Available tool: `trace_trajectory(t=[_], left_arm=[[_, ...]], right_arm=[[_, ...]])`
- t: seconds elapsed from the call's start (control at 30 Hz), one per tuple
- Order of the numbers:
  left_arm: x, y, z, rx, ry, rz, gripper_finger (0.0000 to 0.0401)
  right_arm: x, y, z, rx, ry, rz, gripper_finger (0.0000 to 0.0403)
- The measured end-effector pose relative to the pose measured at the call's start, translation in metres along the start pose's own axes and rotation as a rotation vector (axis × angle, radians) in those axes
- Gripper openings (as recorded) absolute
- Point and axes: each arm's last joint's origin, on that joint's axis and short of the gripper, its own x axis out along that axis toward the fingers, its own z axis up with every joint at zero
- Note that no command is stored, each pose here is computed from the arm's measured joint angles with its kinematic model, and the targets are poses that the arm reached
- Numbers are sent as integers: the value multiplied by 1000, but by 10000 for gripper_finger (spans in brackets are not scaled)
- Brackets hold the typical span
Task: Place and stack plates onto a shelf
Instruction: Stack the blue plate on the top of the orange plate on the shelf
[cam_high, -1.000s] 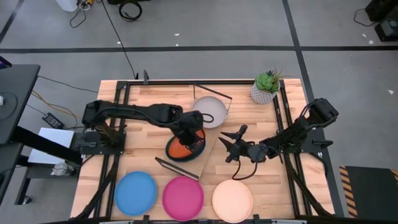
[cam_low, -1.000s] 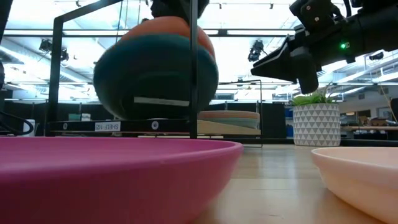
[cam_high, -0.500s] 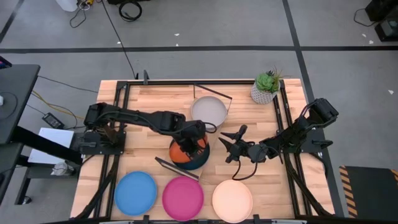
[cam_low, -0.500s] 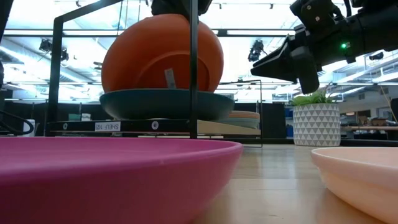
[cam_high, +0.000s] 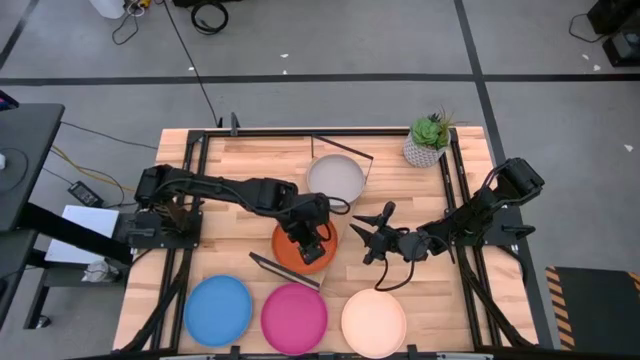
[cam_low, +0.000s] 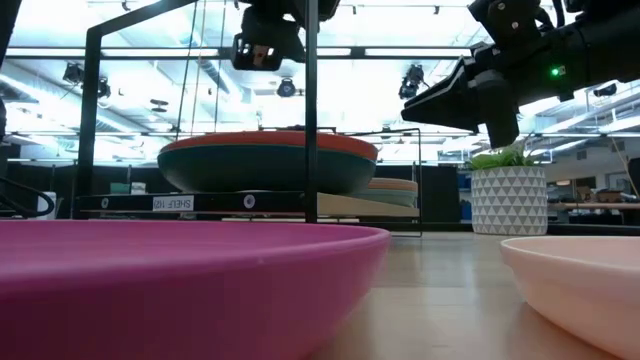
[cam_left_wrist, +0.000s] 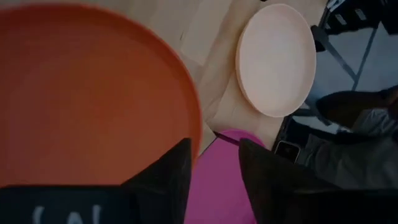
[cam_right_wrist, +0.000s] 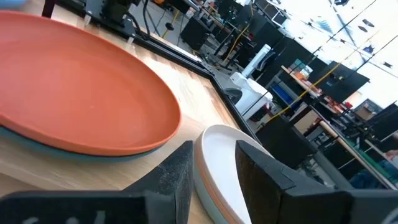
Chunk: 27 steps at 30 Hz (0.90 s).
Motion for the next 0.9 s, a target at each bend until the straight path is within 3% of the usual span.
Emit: trace_trajectory(t=[0.23,0.43,0.53,0.6,0.7,0.9], left_arm=[[-35,-6,-4,167,-88,-29,144],[-73,-55,-31,587,-267,-244,144],[-81,-82,-50,692,-331,-348,143],[-80,-97,-67,692,-306,-391,143],[-67,-112,-100,589,-179,-364,142],[-33,-120,-168,268,35,-52,142]], right_arm=[[-4,3,1,10,-6,16,125],[-8,6,2,6,-16,31,125],[-9,7,2,1,-14,34,125],[-9,7,1,3,-11,34,125],[-9,7,1,6,-7,34,125],[-7,5,2,-8,-10,20,125]])
